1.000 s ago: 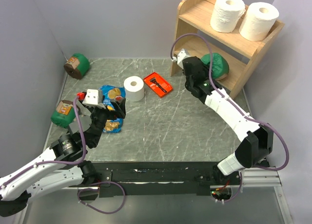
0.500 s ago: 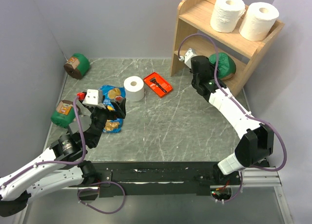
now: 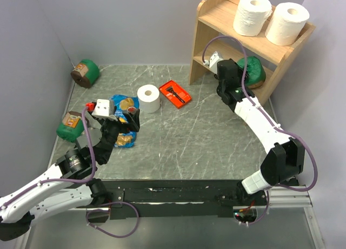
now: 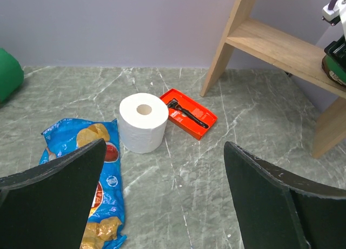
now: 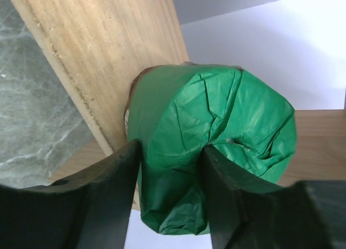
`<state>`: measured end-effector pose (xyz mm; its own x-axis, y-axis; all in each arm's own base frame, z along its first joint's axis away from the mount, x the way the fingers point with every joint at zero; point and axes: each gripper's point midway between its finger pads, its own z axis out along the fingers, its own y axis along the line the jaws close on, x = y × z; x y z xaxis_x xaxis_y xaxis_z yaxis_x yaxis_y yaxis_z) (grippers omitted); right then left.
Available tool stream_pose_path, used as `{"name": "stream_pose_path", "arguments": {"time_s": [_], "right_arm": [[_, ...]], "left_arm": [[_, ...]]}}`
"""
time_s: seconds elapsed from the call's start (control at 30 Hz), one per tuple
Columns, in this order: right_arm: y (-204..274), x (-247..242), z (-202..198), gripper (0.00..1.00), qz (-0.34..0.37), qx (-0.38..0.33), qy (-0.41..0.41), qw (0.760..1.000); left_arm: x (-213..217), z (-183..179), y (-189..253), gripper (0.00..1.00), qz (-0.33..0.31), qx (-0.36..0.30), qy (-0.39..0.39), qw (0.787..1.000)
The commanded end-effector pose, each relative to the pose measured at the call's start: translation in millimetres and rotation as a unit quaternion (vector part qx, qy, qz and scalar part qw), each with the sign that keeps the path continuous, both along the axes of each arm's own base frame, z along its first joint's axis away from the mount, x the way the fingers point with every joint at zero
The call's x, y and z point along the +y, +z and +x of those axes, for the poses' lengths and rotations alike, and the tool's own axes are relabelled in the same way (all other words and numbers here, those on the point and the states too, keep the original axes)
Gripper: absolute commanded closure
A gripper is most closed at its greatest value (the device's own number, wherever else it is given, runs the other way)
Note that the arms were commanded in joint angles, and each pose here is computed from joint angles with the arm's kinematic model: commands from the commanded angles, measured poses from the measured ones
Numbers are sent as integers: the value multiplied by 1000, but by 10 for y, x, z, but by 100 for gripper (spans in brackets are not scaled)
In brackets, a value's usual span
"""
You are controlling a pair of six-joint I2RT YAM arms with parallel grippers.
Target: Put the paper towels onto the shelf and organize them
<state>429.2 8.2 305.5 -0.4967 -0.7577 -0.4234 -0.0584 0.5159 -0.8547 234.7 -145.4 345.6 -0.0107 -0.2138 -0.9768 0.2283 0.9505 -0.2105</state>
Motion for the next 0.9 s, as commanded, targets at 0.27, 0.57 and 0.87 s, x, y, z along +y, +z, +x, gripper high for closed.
{"name": "stream_pose_path", "arguments": {"time_s": [0.27, 0.57, 0.87], "right_arm": [[501, -124, -140, 33, 13, -68, -21, 997], [630, -168, -189, 31, 5, -75, -29, 997], [717, -216, -217, 31, -12, -78, -38, 996]], "left_arm": [[14, 7, 70, 4, -7, -8, 6, 1000], [29, 5, 83, 4, -9, -9, 8, 1000], [41, 9, 72, 4, -8, -8, 12, 1000]]}}
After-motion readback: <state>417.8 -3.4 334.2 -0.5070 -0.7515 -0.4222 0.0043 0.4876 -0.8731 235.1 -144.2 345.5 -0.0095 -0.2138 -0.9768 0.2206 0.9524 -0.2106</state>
